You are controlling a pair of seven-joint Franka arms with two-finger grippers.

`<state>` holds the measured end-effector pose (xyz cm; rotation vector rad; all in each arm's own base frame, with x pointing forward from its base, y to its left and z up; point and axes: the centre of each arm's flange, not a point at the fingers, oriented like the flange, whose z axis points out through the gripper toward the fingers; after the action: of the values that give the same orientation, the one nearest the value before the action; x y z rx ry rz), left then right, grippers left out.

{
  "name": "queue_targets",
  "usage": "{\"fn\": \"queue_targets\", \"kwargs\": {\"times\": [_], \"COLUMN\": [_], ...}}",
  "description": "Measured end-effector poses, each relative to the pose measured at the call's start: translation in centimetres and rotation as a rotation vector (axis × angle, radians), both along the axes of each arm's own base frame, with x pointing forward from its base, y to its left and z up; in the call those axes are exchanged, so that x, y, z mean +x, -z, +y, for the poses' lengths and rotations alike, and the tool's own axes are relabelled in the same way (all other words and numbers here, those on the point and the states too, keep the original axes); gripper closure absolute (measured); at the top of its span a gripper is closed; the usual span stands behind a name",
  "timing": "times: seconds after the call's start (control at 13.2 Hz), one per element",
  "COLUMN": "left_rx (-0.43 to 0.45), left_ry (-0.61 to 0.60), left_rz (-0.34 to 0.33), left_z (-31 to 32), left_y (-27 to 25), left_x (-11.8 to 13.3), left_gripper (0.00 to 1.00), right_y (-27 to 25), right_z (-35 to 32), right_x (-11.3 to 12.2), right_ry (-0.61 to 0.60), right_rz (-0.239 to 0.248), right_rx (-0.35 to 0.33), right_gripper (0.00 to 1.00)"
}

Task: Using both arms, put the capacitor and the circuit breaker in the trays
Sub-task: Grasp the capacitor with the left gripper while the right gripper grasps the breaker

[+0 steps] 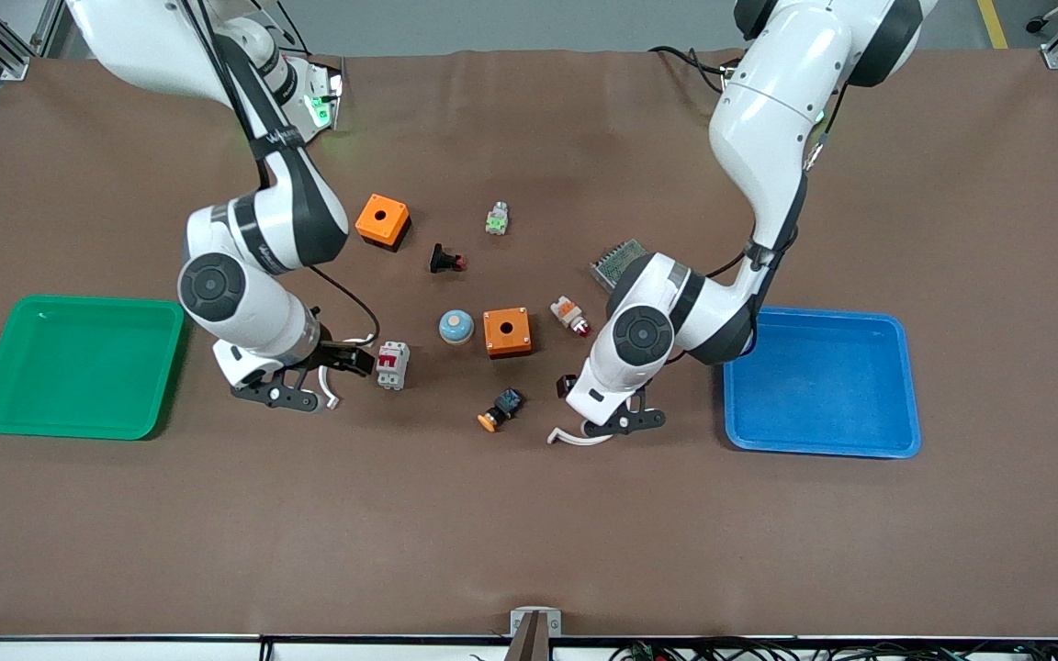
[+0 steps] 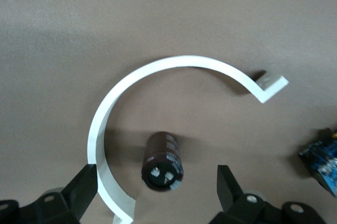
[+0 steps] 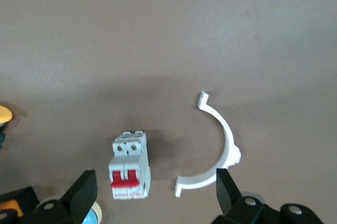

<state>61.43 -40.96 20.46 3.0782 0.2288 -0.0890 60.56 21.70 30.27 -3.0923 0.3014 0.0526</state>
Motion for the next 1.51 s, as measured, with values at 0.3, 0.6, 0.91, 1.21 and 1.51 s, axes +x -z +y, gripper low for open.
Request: {"fn": "queue_targets", "kwargs": {"times": [0.3,0.6,0.91,1.21,1.51], "left_rx": [0.002,-0.001,0.004,0.014,0.017], "left_ry": [-0.005,-0.007,-0.001,0.0,-0.007], "left_rz": [-0.014,-0.018,-0.01,0.004,0.003], "left_z": [-0.2,-0.7,-1.1,-1.0,-0.6], "left_y": [0.2,-0.2,0.2,0.4,0.4], "left_x": [0.6,0.5,0.1,-0.1,0.2], "left_gripper": [0.15,0.38,0.38,0.41,0.59], "right_y": [4.1,5.7,8.3,9.3,9.6], "right_z": [2.7,4.1,4.2,4.4,5.5], "right_x": [-0.5,-1.7,-3.6,-4.5,-5.0], "right_ry": [-0.015,-0.031,-0.041,-0.04,-0.051], "right_rz": [-0.008,0.007,-0.001,-0.001,-0.009], "right_rx": [-0.006,-0.014,-0.017,-0.02,-0.017], "right_gripper": [0.0,0.0,0.0,0.0,0.01]}}
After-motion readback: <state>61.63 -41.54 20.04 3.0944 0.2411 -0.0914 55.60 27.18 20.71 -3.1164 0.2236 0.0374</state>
